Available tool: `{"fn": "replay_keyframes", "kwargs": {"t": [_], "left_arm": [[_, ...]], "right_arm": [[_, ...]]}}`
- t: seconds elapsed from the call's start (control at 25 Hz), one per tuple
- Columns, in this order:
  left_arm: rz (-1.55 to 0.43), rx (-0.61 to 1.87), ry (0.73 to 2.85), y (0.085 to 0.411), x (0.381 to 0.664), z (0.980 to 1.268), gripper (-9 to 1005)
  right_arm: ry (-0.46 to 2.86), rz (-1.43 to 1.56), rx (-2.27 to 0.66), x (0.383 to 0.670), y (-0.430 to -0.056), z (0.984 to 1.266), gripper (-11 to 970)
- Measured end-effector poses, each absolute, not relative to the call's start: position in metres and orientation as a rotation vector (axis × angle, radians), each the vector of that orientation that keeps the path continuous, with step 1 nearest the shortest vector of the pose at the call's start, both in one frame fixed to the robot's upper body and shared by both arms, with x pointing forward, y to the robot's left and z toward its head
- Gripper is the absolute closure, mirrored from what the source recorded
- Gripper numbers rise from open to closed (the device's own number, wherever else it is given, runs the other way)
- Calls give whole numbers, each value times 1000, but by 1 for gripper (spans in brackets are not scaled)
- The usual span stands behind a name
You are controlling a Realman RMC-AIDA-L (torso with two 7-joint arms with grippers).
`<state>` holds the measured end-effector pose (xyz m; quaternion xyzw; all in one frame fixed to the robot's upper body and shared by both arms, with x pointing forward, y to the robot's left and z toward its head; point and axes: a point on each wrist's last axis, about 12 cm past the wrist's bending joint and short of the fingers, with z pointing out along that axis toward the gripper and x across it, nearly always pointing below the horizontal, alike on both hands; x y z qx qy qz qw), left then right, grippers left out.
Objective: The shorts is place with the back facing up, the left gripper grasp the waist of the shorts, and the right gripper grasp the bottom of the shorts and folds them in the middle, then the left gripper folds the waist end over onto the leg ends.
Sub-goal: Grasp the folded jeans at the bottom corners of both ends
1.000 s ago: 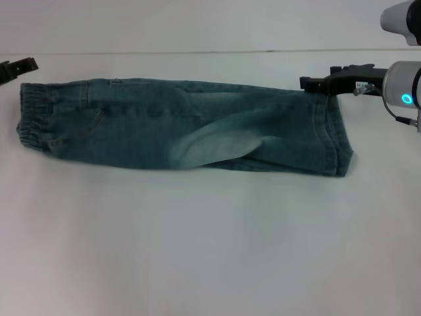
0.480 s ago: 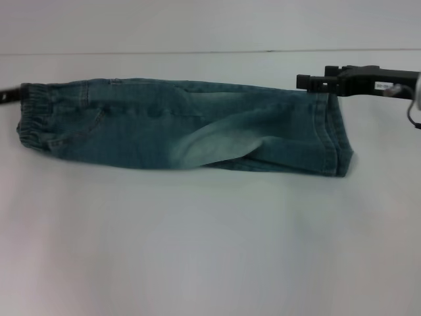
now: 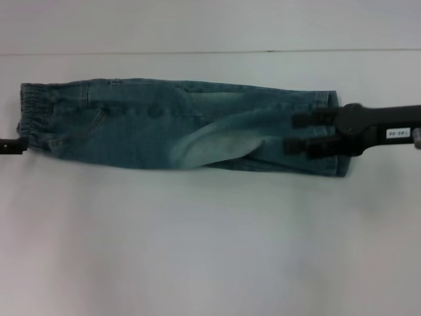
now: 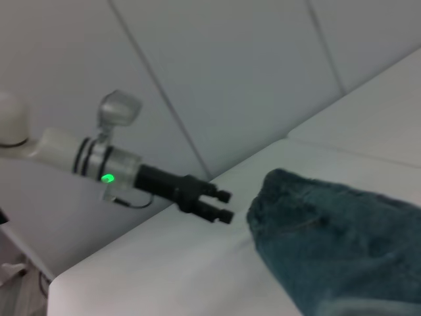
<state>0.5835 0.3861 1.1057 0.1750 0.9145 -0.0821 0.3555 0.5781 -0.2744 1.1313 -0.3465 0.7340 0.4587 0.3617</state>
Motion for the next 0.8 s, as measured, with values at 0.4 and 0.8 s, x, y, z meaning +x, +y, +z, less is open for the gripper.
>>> {"fn": "replay_keyframes", "kwargs": {"t": [0.4, 0.8], "left_arm": [[-149, 589, 2368, 359, 603, 1102, 78], [-73, 633, 2379, 349, 616, 1098, 79]], "right_arm": [[1885, 1218, -918, 573, -258, 1122, 4], [1884, 1217, -911, 573, -253, 1120, 3]]}}
